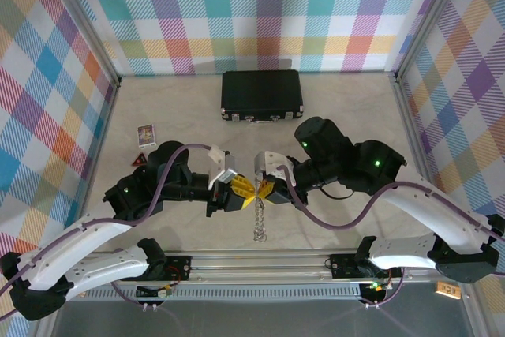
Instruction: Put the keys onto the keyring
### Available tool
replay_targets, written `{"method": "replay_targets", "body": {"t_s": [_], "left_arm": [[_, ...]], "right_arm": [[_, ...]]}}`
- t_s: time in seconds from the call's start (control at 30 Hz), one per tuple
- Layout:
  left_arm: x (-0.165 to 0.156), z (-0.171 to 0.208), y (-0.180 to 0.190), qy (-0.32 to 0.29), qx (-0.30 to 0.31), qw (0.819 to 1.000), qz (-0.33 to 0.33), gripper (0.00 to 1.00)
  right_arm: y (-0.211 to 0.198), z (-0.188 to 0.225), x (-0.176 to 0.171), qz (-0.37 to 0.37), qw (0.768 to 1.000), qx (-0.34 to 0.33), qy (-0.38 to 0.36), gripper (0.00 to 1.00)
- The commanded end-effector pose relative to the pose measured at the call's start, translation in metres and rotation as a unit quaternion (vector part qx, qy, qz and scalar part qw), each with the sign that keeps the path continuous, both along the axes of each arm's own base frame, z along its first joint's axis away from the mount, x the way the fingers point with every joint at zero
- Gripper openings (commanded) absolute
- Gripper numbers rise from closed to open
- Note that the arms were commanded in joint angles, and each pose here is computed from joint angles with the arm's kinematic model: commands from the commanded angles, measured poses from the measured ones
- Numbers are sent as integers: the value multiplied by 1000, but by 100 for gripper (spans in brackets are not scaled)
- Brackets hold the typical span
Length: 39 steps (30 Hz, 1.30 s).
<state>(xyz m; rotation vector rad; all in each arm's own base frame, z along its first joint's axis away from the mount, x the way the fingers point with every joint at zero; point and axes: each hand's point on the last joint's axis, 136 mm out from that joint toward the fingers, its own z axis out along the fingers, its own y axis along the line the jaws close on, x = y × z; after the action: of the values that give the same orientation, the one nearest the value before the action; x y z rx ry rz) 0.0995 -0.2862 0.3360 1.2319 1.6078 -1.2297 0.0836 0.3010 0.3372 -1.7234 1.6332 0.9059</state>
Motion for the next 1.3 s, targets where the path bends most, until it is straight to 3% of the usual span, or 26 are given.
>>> {"method": "replay_targets", "body": {"t_s": [0.0, 0.23, 0.43, 0.6, 0.7, 1.0, 1.27], "left_arm": [[0, 22, -2, -24, -28, 999, -9, 18], [-1, 23, -4, -21, -36, 999, -17, 0], [-2, 39, -2, -29, -89, 996, -9, 0], [-5, 64, 5, -35, -175, 984, 0, 0], [-6, 72, 7, -40, -212, 977, 0, 0], [-9, 91, 8, -59, -283, 957, -17, 0], [-14, 99, 9, -62, -308, 949, -35, 0]], "right_arm": [[3, 14, -7, 27, 999, 16, -18, 0], [5, 15, -9, 32, 999, 19, -15, 0], [1, 24, -14, 29, 999, 44, -14, 0], [0, 36, -21, 23, 994, 103, 0, 17], [1, 38, -23, 19, 991, 131, 12, 21], [0, 51, -25, -1, 976, 215, 30, 24], [-12, 66, -26, -23, 964, 264, 29, 30]]}}
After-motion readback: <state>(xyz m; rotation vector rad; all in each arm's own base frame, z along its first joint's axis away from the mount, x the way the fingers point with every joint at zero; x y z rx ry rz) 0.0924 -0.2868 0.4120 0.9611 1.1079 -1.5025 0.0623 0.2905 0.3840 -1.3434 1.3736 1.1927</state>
